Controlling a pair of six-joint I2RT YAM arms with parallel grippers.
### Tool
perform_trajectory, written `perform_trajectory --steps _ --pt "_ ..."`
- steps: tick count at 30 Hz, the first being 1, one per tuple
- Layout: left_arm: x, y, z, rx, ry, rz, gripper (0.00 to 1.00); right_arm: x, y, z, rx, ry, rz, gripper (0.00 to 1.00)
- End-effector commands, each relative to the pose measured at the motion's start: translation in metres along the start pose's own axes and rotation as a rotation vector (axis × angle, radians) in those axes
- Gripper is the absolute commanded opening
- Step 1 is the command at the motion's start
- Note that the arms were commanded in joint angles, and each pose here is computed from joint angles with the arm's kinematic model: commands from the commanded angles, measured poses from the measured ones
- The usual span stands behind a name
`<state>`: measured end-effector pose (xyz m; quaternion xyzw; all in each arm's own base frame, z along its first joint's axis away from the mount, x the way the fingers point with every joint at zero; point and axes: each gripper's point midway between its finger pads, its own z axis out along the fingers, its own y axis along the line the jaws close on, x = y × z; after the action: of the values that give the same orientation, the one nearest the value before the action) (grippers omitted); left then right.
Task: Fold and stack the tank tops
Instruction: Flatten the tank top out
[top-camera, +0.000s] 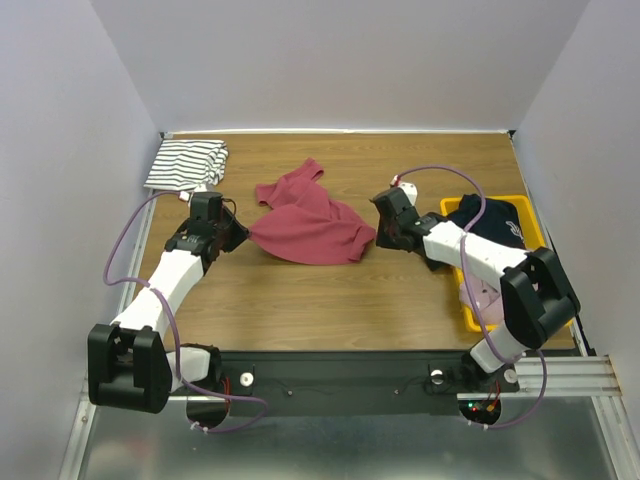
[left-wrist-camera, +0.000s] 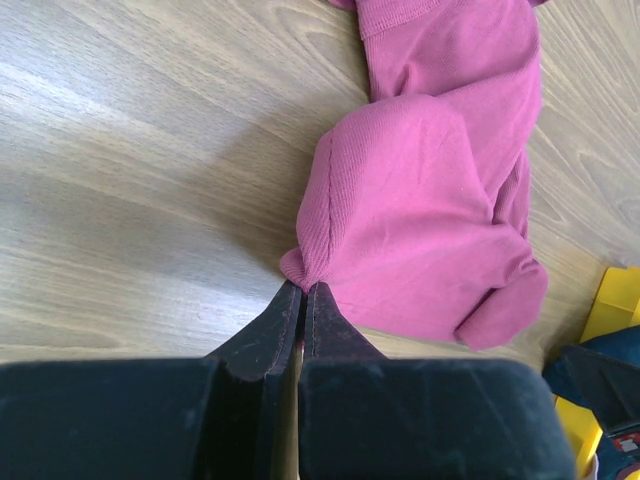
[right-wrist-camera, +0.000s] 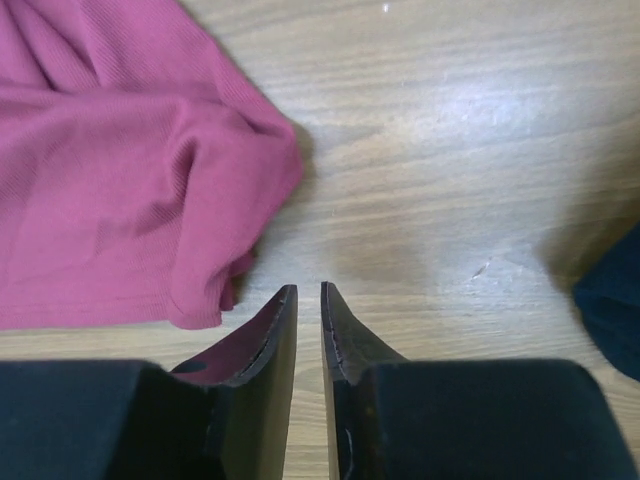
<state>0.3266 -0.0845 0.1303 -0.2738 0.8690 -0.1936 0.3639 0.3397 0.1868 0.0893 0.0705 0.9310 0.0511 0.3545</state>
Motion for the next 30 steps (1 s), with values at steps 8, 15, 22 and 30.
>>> perform_trajectory --steps 8,15,22,30 --pt "-0.006 -0.008 0.002 0.045 -0.015 0.020 0.00 0.016 0.038 0.022 -0.164 0.053 0.027 0.38" --pt "-0.011 -0.010 -0.003 0.047 -0.032 0.026 0.00 0.002 0.034 0.016 -0.150 -0.017 0.092 0.45" --pt "-0.013 -0.013 -0.006 0.059 -0.033 0.028 0.00 0.008 0.035 0.034 -0.120 -0.004 0.099 0.44" --pt "-0.014 -0.015 -0.010 0.064 -0.035 0.043 0.00 -0.009 0.038 0.026 -0.135 -0.058 0.131 0.43"
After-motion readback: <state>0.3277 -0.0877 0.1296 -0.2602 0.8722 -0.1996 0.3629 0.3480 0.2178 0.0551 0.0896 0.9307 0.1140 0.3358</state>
